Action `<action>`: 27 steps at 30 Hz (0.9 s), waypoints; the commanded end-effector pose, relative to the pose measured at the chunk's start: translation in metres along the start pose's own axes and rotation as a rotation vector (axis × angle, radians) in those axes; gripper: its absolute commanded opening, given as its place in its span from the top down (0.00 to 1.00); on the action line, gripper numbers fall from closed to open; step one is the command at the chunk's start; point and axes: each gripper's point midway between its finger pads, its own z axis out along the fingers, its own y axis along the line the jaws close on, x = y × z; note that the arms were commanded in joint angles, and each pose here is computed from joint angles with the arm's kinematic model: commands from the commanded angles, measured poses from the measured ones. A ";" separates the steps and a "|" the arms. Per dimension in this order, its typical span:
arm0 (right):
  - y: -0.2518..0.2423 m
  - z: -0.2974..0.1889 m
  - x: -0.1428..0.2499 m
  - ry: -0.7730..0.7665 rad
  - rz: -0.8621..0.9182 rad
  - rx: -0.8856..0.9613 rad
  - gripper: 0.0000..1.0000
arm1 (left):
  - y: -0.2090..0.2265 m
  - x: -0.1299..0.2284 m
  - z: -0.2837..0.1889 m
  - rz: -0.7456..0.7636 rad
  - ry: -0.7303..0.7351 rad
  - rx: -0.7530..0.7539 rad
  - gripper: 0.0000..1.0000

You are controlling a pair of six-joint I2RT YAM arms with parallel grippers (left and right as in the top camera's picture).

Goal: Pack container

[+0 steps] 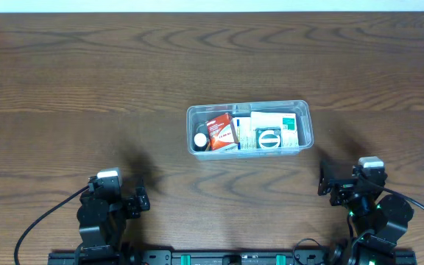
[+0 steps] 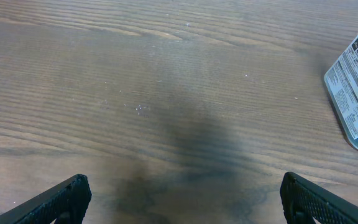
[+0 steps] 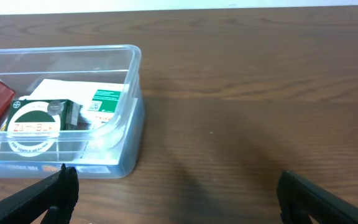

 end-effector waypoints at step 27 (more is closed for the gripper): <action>0.044 0.002 0.006 0.021 -0.055 -0.184 0.01 | -0.002 -0.001 0.000 0.004 -0.002 0.010 0.02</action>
